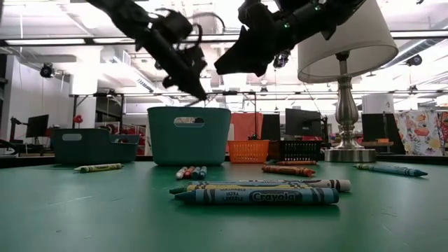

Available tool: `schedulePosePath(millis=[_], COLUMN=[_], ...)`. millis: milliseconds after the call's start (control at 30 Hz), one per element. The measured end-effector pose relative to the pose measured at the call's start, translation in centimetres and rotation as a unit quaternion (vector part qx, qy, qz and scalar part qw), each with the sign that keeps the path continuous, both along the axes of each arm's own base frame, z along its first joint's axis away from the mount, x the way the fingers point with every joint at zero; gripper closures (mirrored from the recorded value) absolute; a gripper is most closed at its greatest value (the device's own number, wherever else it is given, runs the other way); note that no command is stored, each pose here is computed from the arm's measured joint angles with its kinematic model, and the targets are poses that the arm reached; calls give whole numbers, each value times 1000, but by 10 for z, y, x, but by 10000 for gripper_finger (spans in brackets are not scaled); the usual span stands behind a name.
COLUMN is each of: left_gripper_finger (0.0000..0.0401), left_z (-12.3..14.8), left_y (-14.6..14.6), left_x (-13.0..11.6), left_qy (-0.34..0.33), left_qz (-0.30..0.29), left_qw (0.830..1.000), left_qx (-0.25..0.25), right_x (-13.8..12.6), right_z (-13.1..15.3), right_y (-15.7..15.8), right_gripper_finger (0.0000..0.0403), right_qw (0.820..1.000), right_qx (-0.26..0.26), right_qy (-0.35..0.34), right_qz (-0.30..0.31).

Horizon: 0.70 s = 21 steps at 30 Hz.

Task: Sort crayons
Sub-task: Put the green crayon into the green bin

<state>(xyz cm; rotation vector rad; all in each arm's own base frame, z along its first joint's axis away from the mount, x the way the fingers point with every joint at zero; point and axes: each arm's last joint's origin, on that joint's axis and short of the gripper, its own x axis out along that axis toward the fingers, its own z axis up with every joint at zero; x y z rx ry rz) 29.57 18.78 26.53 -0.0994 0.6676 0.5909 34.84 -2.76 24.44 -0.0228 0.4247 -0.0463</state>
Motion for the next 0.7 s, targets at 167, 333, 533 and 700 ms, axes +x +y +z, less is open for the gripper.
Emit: schedulePosePath(millis=[167,333,533,700], left_gripper_finger=[401,401,374,346], left_z=[-22,-36,-40,-40], left_y=[7,11,13,14], left_x=[10,16,12,12], left_qy=[76,104,128,129], left_qz=[-6,-5,27,29], left_qw=[997,994,991,991], left_qx=[-31,-43,-31,-28], right_x=[-1,-1,-1,-1], right_z=[-2,-2,-2,0], right_y=[0,0,0,0], right_gripper_finger=[248,248,248,248], right_qw=[1000,1000,1000,1000], right_qx=[3,12,17,22], right_qy=[13,12,11,7], right_qz=[-1,-5,-7,-9])
